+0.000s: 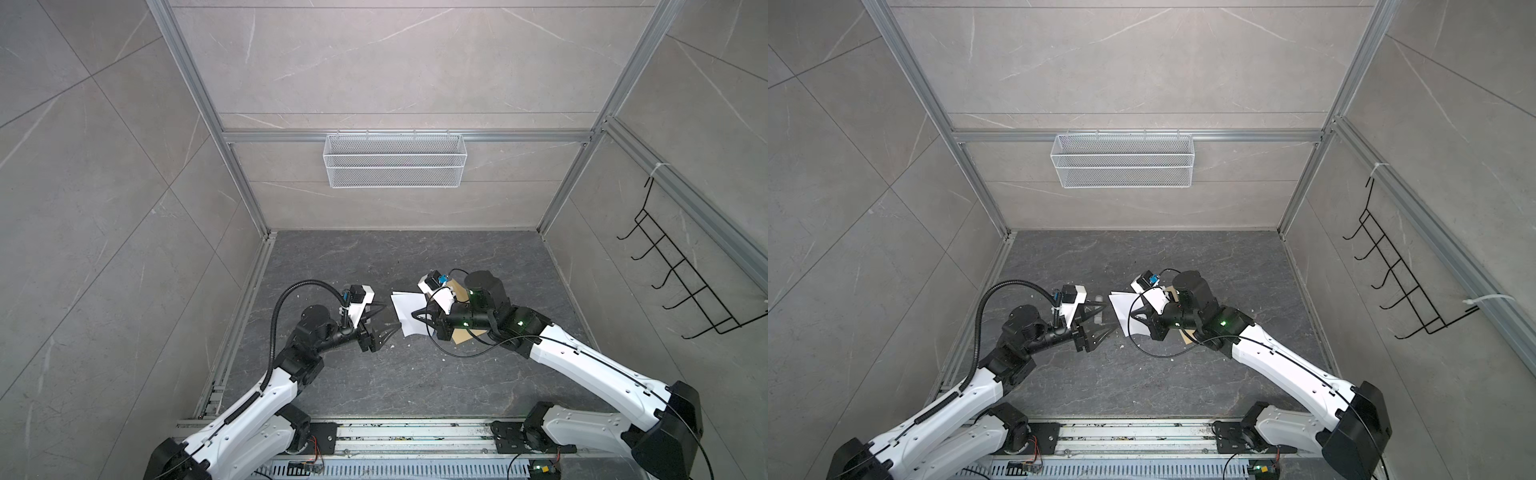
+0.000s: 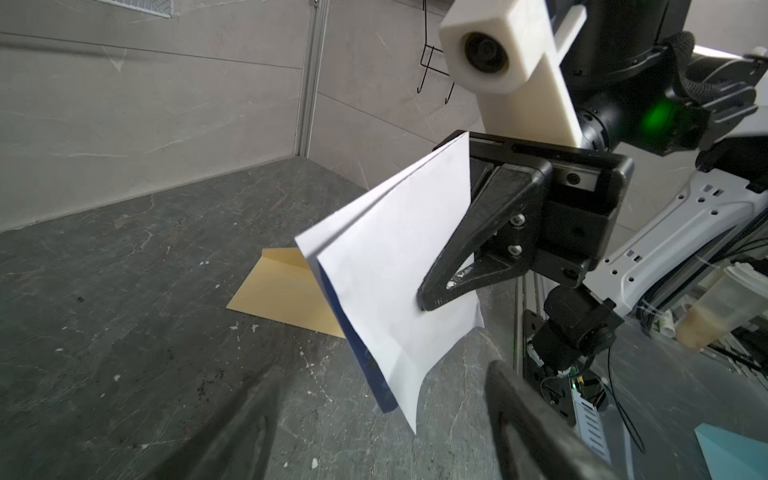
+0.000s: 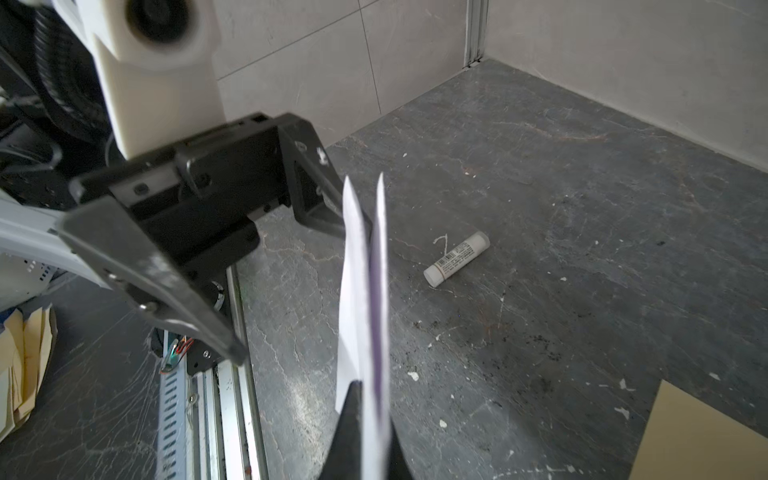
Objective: Place the letter into the envelope and seal it
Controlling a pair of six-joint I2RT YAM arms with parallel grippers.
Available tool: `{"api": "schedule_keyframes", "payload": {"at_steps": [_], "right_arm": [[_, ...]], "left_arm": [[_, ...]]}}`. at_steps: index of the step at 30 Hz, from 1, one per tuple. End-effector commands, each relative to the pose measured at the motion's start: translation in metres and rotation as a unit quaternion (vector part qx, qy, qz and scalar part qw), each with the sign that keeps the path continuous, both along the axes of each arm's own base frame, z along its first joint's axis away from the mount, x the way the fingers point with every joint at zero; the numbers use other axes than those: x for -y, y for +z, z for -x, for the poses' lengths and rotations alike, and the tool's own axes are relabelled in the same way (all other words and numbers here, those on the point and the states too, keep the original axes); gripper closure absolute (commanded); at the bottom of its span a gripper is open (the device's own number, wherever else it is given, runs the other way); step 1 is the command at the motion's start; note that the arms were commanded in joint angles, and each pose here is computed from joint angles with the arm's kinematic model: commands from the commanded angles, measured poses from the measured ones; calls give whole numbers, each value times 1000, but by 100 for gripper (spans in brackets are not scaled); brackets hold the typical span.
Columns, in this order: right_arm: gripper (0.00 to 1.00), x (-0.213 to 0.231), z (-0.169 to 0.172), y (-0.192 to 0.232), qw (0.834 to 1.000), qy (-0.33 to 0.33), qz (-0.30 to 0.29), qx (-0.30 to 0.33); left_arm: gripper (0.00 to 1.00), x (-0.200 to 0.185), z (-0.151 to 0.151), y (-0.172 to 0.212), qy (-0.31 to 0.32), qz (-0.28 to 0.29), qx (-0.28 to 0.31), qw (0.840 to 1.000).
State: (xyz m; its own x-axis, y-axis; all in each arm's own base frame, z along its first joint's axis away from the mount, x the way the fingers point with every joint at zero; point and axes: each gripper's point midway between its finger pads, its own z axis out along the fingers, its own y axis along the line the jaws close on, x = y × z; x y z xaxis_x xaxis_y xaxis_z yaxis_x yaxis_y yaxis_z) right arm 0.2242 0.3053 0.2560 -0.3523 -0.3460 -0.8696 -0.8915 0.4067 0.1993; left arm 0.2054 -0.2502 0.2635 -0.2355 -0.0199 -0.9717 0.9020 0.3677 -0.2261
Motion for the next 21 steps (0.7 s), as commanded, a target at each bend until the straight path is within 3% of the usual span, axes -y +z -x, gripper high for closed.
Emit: {"api": "schedule_keyframes", "payload": {"at_steps": [1, 5, 13, 21], "right_arm": [[100, 6, 15, -7, 998, 42, 43, -2], [100, 2, 26, -12, 995, 81, 49, -18], [100, -3, 41, -20, 989, 126, 54, -55], [100, -7, 48, -23, 985, 147, 53, -71]], "left_arm": [[14, -3, 10, 31, -9, -9, 67, 998], [5, 1, 29, 41, -64, -22, 88, 994], [5, 15, 30, 39, -120, -54, 74, 989], [23, 33, 24, 28, -182, -67, 36, 980]]}}
